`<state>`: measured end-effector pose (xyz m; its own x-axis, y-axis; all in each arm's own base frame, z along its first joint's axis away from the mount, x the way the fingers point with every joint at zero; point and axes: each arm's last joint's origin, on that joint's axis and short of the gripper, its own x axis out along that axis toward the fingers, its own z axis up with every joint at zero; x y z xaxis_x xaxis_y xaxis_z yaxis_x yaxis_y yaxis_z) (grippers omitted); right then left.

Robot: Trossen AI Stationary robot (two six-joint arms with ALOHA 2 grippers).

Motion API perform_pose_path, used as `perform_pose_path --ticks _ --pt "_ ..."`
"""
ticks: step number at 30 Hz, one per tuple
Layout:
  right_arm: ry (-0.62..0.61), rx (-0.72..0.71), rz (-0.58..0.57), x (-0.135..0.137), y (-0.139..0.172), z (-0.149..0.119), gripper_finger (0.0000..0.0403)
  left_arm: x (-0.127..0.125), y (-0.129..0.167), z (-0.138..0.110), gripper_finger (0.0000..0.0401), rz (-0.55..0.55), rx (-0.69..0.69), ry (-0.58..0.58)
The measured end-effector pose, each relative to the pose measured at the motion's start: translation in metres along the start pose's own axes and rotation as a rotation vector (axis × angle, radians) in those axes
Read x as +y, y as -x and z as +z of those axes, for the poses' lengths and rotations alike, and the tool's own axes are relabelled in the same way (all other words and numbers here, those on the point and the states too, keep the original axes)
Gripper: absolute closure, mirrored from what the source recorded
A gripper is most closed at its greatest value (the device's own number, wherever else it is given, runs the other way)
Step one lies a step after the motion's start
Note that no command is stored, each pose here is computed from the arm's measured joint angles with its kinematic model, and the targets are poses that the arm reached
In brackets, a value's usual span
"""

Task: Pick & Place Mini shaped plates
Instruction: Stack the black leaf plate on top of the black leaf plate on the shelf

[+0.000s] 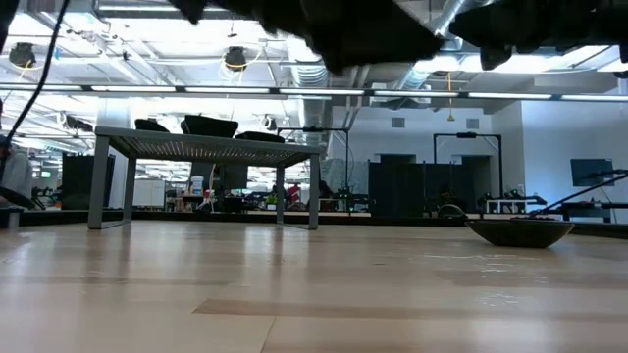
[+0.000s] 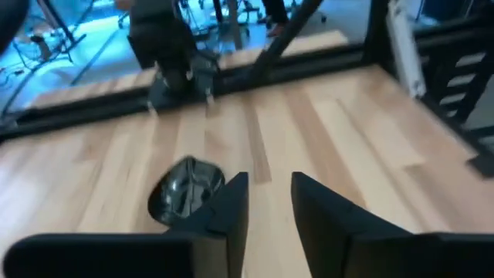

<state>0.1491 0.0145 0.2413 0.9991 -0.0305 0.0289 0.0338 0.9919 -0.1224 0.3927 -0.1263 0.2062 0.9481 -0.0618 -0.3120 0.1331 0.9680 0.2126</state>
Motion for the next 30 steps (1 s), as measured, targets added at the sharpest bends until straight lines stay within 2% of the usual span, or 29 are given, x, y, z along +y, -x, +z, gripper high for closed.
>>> perform_pose_path --ticks 6,14,18,20,25,30 --pt "-0.026 0.148 0.082 0.007 0.002 -0.014 0.0321 0.007 -0.018 -0.027 0.0264 0.055 0.08 0.058" --pt "-0.216 0.481 0.12 0.023 0.001 -0.047 0.0321 0.016 -0.016 -0.022 0.0257 0.072 0.073 0.096" --pt "-0.286 0.592 0.201 0.041 0.0 -0.058 0.0321 0.015 -0.015 -0.023 0.0263 0.067 0.091 0.091" --pt "-0.262 0.624 0.217 0.049 -0.001 -0.062 0.0321 0.016 -0.015 -0.023 0.0265 0.069 0.089 0.091" --pt "-0.1 0.691 0.245 0.066 0.0 -0.074 0.0321 0.015 -0.015 -0.025 0.0266 0.066 0.105 0.087" --pt "-0.054 0.762 0.229 0.077 0.0 -0.086 0.0321 0.015 -0.015 -0.025 0.0266 0.066 0.108 0.086"
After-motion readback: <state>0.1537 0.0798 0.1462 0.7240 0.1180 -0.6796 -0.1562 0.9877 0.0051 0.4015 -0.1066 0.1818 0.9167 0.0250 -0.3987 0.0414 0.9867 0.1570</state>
